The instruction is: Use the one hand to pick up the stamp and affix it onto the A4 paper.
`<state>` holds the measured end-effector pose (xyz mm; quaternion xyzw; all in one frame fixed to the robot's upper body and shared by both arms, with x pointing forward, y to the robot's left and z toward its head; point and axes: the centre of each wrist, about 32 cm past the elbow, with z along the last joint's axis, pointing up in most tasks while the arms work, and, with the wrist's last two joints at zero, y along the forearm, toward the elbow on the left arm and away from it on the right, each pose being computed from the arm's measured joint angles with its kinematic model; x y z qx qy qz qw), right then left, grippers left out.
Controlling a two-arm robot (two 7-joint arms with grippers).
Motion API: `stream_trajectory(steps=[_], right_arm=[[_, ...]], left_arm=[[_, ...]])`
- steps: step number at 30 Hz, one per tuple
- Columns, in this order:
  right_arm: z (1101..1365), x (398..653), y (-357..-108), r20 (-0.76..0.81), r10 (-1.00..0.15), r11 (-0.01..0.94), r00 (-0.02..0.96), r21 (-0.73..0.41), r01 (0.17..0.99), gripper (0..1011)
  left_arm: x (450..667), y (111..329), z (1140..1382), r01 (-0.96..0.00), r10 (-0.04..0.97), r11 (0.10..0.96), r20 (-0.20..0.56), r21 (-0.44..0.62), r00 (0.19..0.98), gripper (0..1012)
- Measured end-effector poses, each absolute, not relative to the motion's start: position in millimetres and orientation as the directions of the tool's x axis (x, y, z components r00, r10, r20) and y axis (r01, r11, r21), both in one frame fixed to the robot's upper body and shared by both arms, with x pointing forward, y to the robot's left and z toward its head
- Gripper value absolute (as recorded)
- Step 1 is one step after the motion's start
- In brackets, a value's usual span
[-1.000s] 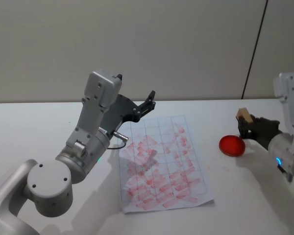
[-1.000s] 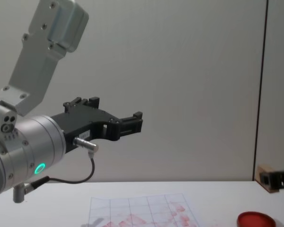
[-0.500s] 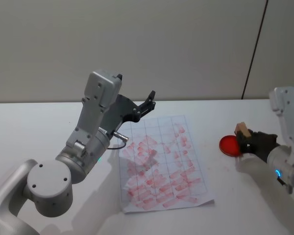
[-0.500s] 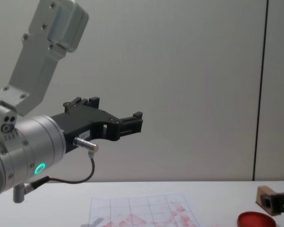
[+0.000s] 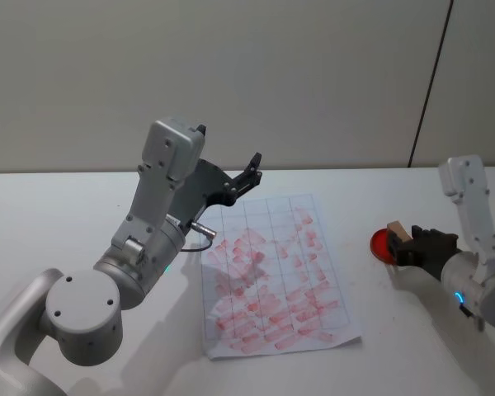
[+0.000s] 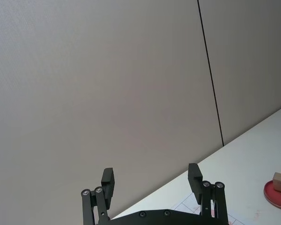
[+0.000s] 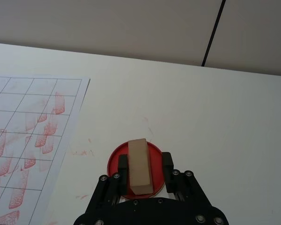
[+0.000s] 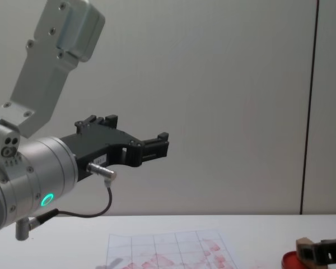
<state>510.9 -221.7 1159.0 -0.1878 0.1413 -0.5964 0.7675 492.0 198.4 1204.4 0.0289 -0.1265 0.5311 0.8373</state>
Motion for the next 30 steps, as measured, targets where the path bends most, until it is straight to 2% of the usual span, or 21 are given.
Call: stream_trajectory(steps=[3, 6, 7, 9, 11, 19, 21, 30], right_arm=[[1158, 512, -221, 0.010, -0.968, 0.220, 0.251, -0.452, 0.865, 500], [1157, 512, -221, 0.015, -0.967, 0.221, 0.253, -0.437, 0.872, 561], [1157, 512, -221, 0.016, -0.967, 0.221, 0.253, -0.432, 0.874, 623], [1157, 511, -221, 0.019, -0.967, 0.221, 0.253, -0.423, 0.879, 654], [1158, 511, -221, 0.024, -0.967, 0.222, 0.253, -0.405, 0.887, 740], [1164, 505, -226, 0.051, -0.967, 0.220, 0.249, -0.316, 0.923, 962], [1165, 504, -228, 0.057, -0.967, 0.219, 0.247, -0.301, 0.928, 998], [1172, 494, -243, 0.095, -0.967, 0.219, 0.238, -0.176, 0.960, 1001]], left_arm=[[492, 198, 1204, -0.897, 0.882, 0.434, 0.242, -0.086, 0.404, 1001], [492, 198, 1204, -0.897, 0.882, 0.434, 0.242, -0.086, 0.404, 1001], [492, 198, 1204, -0.897, 0.882, 0.434, 0.242, -0.086, 0.404, 1001], [492, 198, 1204, -0.897, 0.882, 0.434, 0.242, -0.086, 0.404, 1001], [492, 198, 1204, -0.897, 0.882, 0.434, 0.242, -0.086, 0.404, 1002], [492, 198, 1204, -0.897, 0.882, 0.434, 0.242, -0.086, 0.404, 1001], [492, 198, 1204, -0.897, 0.882, 0.434, 0.242, -0.086, 0.404, 1001], [492, 198, 1204, -0.897, 0.882, 0.434, 0.242, -0.086, 0.404, 1001]])
